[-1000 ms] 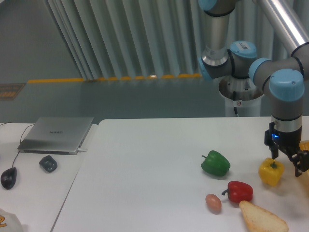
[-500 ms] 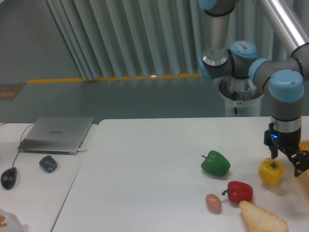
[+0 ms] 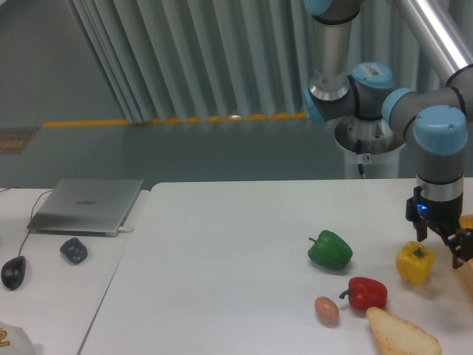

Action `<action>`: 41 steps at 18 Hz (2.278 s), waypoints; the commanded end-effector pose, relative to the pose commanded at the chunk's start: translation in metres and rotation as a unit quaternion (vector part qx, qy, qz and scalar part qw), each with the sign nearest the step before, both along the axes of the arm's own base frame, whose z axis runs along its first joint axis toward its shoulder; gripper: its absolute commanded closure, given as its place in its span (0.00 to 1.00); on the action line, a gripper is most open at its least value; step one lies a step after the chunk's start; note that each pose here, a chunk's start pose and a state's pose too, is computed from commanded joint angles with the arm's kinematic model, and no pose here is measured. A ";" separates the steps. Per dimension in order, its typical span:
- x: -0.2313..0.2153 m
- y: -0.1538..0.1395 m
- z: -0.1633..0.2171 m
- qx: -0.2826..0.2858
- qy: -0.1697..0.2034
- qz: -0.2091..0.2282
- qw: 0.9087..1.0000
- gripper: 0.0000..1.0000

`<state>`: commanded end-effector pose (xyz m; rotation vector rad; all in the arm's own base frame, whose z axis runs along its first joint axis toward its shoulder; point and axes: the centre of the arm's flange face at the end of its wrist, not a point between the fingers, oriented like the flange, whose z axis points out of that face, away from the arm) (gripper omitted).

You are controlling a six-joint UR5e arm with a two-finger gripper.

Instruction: Place the triangular bread in the basket

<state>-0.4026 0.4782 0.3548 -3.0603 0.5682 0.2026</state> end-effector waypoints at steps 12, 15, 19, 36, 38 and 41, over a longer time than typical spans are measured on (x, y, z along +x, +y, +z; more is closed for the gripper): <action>-0.001 0.002 0.000 0.009 0.013 0.007 1.000 0.00; 0.000 0.003 0.001 0.009 0.015 0.010 1.000 0.00; -0.004 0.012 0.012 0.029 0.027 0.054 0.998 0.00; -0.002 0.072 0.010 0.108 0.037 0.208 0.971 0.00; -0.002 0.074 0.006 0.105 0.036 0.207 0.972 0.00; 0.003 0.078 0.009 0.108 0.036 0.204 0.972 0.00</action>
